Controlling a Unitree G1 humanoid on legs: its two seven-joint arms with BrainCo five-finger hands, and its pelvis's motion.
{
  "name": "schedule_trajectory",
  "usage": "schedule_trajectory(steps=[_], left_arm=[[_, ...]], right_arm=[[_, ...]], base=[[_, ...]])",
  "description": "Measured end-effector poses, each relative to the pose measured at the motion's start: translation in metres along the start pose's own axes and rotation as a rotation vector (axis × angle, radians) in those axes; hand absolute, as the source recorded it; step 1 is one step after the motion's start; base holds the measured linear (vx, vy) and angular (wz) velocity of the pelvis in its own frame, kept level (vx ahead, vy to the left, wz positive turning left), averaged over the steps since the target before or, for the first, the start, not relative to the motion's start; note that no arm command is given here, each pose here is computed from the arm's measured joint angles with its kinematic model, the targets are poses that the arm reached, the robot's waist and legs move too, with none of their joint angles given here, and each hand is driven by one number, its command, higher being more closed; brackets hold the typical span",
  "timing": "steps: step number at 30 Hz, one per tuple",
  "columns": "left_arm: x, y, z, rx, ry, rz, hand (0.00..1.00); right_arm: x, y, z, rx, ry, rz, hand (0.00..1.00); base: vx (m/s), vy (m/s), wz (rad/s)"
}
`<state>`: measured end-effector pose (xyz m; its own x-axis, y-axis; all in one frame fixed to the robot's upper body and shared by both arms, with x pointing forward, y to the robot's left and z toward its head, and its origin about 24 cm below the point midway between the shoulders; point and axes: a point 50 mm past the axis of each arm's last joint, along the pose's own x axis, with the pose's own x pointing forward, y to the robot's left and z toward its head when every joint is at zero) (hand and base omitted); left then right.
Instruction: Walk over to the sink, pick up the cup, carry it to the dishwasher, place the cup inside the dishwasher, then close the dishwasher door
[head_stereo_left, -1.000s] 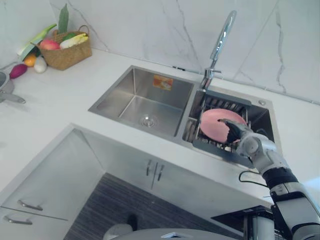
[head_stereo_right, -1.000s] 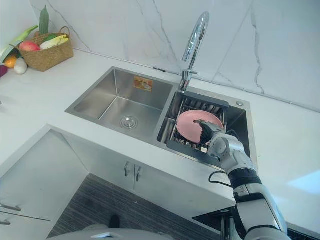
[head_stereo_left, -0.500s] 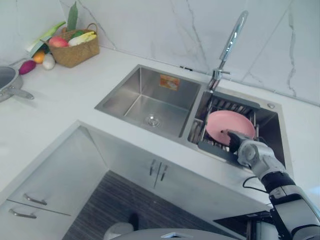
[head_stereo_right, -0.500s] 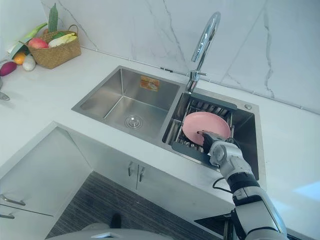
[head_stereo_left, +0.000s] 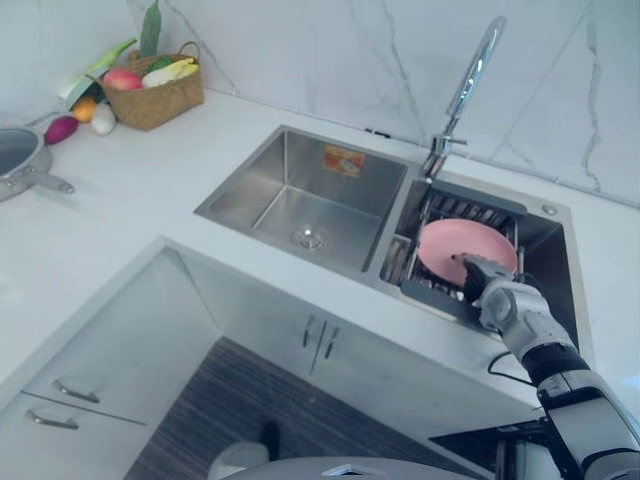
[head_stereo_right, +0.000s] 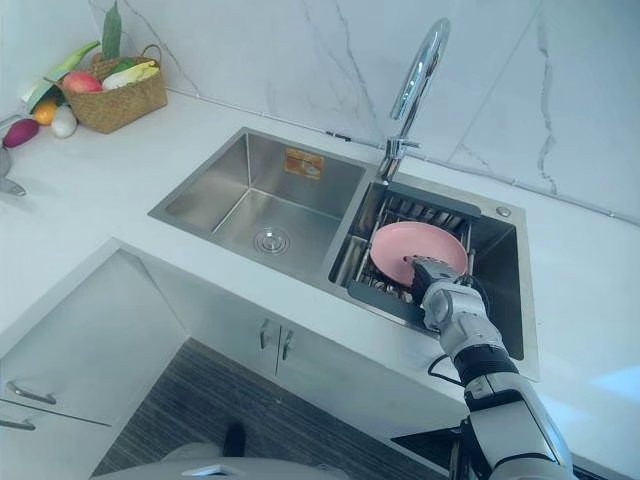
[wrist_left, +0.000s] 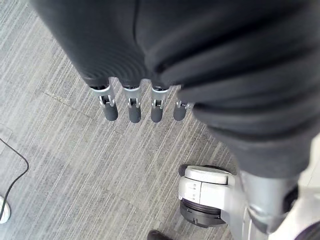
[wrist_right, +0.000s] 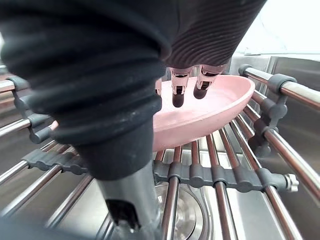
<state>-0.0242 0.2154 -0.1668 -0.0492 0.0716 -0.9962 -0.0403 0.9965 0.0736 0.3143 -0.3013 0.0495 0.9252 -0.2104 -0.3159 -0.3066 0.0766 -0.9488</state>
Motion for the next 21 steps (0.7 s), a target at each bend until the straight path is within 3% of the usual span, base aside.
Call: schedule_trajectory(steps=[21], left_arm=[[0.000,0.000,0.006,0.011,-0.034,0.001,0.00]], right_arm=[[0.003,-0.035,-0.009,0.021,0.056,-0.290,0.00]], base=[[0.01,-0.003,0.01]])
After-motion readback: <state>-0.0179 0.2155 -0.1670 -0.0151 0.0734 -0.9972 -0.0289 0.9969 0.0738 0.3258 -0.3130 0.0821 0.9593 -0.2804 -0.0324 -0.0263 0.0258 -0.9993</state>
